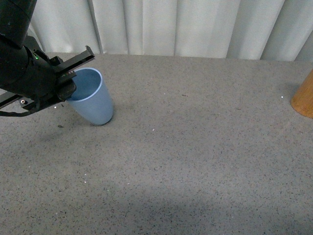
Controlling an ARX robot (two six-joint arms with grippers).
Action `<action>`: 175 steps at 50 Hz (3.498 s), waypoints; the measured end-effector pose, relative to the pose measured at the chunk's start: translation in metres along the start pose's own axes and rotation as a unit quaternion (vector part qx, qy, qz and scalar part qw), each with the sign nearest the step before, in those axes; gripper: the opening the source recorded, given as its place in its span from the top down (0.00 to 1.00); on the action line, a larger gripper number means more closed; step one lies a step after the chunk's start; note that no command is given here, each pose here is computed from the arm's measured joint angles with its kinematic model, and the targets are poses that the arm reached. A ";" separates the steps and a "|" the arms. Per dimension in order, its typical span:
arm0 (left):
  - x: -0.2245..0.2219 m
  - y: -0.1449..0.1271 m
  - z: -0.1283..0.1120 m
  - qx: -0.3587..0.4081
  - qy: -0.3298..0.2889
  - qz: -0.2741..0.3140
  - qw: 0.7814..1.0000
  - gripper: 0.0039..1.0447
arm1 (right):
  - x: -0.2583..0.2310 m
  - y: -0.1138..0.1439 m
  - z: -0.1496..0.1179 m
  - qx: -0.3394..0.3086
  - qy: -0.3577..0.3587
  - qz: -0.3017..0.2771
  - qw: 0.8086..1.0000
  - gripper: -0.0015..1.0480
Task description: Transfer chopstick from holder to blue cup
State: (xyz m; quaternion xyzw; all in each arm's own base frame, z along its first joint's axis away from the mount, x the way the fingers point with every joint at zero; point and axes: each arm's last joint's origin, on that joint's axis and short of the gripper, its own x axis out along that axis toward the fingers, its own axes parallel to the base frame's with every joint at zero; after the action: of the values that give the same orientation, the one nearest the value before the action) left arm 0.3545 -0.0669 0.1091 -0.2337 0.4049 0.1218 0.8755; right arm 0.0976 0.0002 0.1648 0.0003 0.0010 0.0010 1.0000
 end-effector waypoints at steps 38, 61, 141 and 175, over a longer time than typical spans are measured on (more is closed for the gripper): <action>-0.046 -0.058 -0.082 -0.019 0.093 -0.131 0.987 0.97 | 0.000 0.000 0.000 0.000 0.000 0.000 1.000 0.09; -0.040 -0.087 -0.107 -0.047 0.104 -0.120 0.986 0.97 | 0.000 0.000 0.000 0.000 0.000 0.000 1.000 0.09; -0.017 -0.107 -0.094 -0.018 0.044 -0.054 0.997 0.97 | 0.000 0.000 0.000 0.000 0.000 0.000 1.000 0.09; -0.018 -0.114 -0.095 -0.012 0.051 -0.067 0.996 0.23 | 0.000 0.000 0.000 0.000 0.000 0.000 1.000 0.09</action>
State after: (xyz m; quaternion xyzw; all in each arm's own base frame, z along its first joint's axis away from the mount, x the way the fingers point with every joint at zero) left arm 0.3273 -0.2134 0.1047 -0.2770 0.4310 0.0559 0.8570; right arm 0.0976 0.0002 0.1648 0.0003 0.0010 0.0010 1.0000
